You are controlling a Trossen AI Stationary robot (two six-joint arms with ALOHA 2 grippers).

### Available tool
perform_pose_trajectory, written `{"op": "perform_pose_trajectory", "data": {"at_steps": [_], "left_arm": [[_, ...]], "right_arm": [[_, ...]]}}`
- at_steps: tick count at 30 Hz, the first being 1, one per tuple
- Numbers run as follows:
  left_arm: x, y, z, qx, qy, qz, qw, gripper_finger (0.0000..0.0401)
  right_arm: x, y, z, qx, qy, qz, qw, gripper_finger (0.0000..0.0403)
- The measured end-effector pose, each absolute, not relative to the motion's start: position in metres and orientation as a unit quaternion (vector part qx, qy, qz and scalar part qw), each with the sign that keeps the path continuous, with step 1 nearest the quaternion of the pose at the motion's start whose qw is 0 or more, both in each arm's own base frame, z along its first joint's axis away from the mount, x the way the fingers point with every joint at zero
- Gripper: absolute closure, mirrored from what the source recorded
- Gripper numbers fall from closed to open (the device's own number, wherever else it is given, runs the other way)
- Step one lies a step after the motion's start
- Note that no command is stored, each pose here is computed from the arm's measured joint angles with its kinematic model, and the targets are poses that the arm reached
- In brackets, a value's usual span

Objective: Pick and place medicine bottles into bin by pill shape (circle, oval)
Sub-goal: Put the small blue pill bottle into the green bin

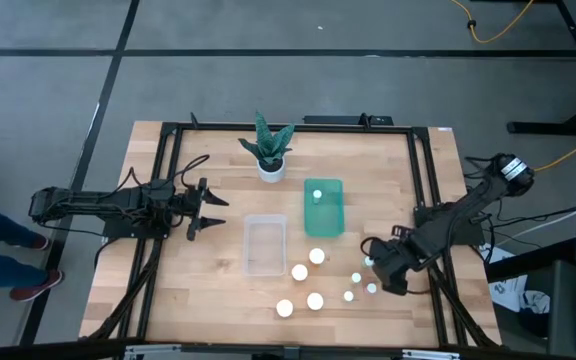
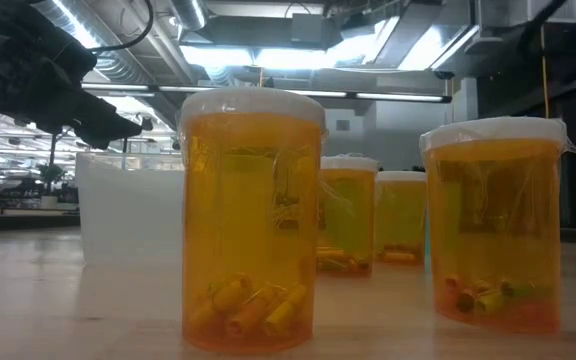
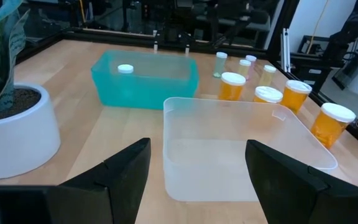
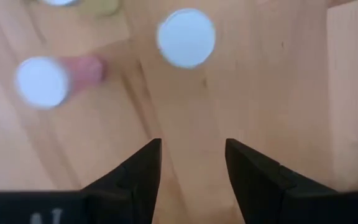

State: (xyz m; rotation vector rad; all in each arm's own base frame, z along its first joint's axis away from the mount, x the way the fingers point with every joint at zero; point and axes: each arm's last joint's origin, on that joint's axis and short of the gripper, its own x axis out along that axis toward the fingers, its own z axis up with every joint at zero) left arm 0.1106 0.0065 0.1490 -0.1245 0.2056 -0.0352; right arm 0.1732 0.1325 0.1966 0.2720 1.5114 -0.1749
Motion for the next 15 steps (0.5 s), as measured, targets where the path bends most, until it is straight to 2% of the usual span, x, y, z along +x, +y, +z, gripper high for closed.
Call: {"op": "perform_pose_trajectory", "data": {"at_steps": [8, 15], "left_arm": [[0.111, 0.006, 0.149, -0.059, 0.103, -0.018, 0.993, 0.0147], [0.111, 0.006, 0.149, -0.027, 0.102, -0.021, 0.994, 0.0147]], "right_arm": [[0.172, 0.128, 0.172, 0.091, 0.643, -0.078, 0.757, 0.0224], [0.181, 0.131, 0.173, 0.059, 0.598, -0.046, 0.798, 0.0224]]}}
